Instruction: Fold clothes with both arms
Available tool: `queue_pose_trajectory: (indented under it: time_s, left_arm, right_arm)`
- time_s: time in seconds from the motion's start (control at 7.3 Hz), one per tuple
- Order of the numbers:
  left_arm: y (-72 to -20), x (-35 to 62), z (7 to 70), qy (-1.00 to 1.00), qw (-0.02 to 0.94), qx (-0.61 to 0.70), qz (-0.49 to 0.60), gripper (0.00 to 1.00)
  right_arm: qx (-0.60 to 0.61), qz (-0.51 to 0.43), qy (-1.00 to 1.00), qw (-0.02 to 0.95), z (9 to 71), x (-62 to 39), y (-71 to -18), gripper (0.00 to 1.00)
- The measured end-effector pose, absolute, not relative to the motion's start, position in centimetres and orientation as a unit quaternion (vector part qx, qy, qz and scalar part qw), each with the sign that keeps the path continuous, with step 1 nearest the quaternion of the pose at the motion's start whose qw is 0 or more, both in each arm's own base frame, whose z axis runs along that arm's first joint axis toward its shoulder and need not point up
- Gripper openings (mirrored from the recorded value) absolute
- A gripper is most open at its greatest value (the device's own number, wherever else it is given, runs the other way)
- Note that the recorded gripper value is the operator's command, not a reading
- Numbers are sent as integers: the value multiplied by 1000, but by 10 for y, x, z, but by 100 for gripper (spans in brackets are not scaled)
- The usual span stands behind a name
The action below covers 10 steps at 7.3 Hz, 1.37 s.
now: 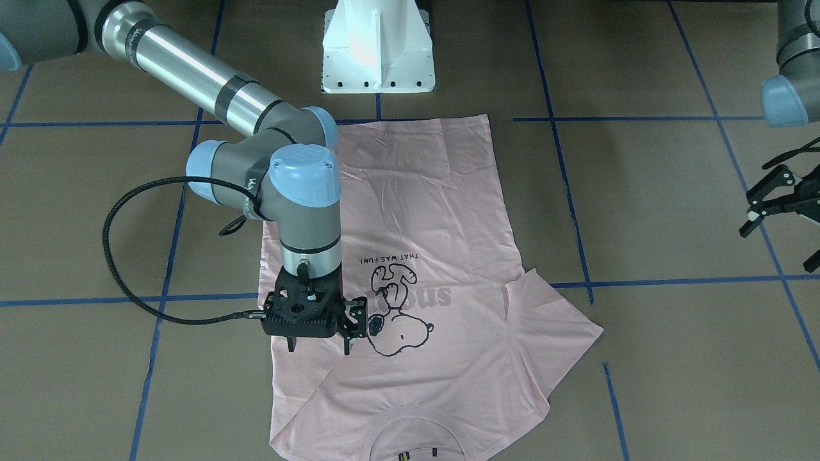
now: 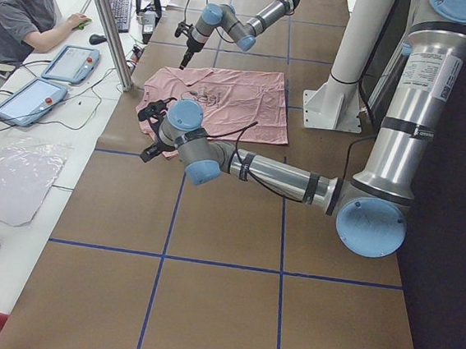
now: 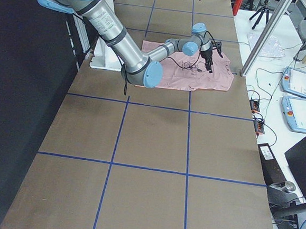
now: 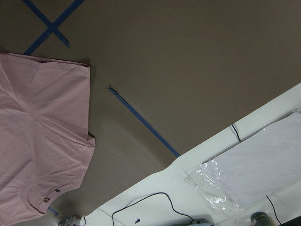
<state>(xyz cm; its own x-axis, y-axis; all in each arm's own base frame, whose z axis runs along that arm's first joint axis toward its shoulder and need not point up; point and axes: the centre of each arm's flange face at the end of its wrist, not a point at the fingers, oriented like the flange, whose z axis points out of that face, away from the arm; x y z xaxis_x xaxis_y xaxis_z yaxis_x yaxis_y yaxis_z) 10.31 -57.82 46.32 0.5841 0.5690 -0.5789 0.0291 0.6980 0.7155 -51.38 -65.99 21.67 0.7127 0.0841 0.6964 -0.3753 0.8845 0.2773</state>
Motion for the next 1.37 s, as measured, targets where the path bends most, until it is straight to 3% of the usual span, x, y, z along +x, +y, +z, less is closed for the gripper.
queue_pose_trajectory:
  time_s: [0.41,0.82,1.37]
  left_arm:
    - [-582,193,450,443,843,300,49,73]
    - [-602,290,453,422,860,280,-53,71]
    - [-615,389,481,399,866,286,-96,67]
  right_arm:
    - [183,34,-386,904,269,-385,-697,100]
    - [203,-24,-428,881,369,-265,-697,100]
    - [207,-31,-436,875,389,-243,-692,100]
